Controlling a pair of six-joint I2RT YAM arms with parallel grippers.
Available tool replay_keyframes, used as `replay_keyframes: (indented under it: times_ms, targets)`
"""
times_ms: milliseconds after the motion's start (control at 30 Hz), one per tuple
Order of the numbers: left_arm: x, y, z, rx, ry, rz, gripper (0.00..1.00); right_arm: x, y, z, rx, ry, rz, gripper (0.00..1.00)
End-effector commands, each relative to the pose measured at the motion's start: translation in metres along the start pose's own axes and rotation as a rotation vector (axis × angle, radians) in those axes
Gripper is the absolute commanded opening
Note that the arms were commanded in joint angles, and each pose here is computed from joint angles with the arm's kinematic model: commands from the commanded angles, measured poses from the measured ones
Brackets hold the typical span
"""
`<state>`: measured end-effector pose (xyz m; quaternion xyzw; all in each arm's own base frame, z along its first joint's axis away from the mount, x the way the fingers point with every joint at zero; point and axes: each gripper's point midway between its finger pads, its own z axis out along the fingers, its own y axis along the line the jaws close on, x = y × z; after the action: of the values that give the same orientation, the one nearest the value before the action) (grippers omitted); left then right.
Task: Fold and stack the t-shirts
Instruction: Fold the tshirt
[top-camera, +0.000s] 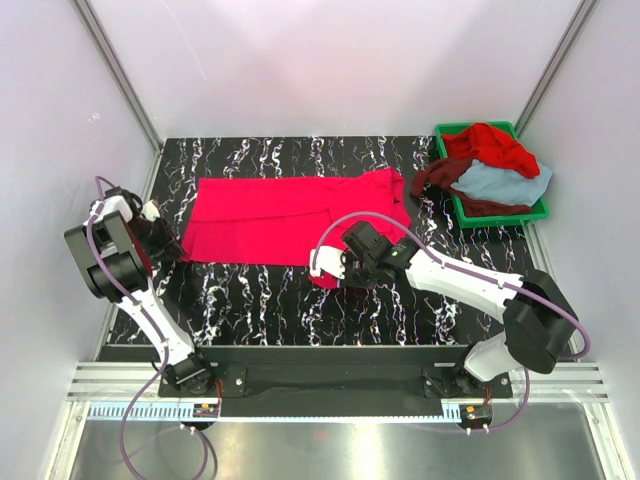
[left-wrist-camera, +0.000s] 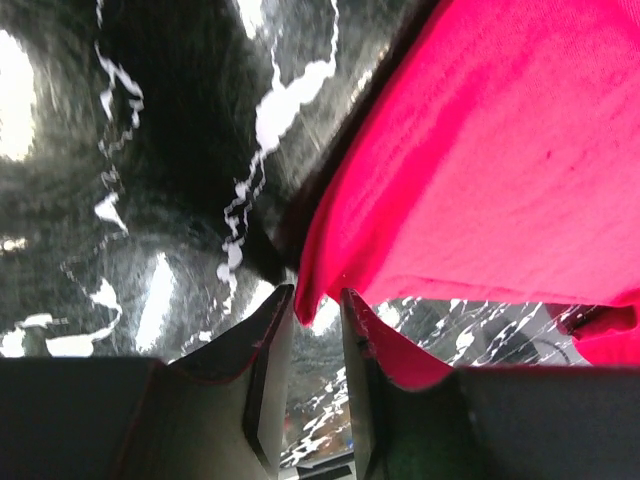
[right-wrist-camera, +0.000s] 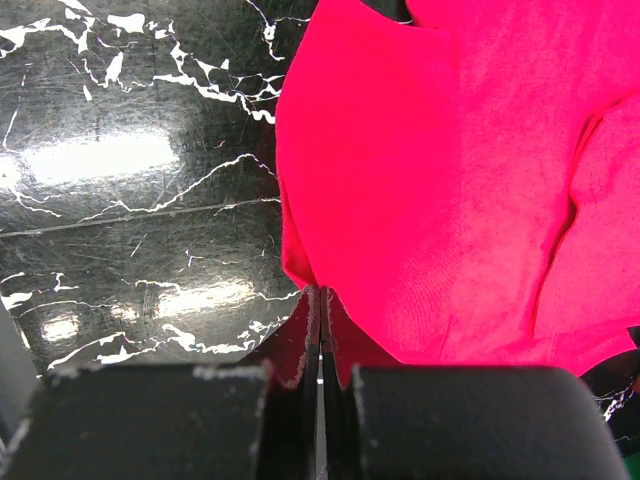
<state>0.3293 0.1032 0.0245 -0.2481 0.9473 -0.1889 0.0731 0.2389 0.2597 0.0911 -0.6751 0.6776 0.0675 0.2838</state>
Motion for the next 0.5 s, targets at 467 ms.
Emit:
replay_keyframes:
  times_ms: [467]
  targets:
    - [-0.0035, -0.0105, -0.0161, 0.021, -0.048, 0.030, 0.06, -0.0047, -0.0172, -0.0026, 0.075, -0.030, 0.033, 0.00]
